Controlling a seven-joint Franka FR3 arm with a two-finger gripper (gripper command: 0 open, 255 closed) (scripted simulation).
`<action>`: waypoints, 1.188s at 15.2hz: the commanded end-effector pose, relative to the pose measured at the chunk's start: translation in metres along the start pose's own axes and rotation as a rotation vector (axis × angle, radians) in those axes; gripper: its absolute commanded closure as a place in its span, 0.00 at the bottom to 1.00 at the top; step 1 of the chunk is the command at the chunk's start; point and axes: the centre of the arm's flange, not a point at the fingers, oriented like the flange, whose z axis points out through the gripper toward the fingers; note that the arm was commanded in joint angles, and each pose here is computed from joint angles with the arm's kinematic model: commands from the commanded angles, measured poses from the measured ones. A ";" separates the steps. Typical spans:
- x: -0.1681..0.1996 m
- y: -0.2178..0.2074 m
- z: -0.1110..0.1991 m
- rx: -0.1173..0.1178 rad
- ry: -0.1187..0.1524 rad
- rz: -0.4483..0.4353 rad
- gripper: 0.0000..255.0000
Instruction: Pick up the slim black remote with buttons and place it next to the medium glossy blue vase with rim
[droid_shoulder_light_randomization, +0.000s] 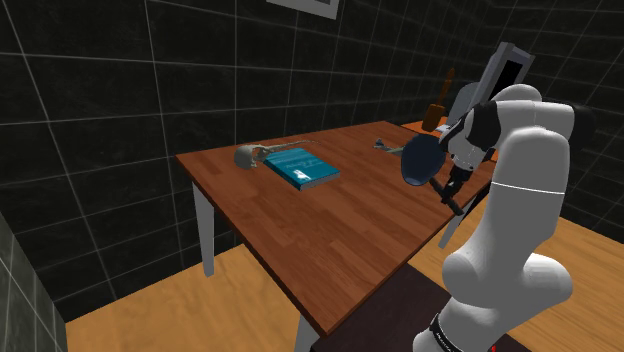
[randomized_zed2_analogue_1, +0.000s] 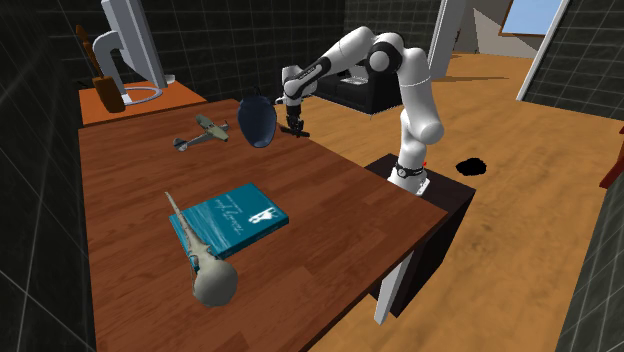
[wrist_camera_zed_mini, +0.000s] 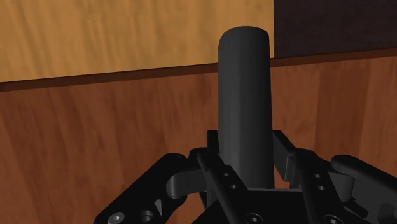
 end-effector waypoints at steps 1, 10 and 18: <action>0.001 -0.001 0.004 0.005 -0.004 -0.001 1.00; 0.001 0.000 -0.023 0.005 -0.004 -0.001 0.00; 0.001 0.000 -0.046 0.005 -0.004 -0.001 0.00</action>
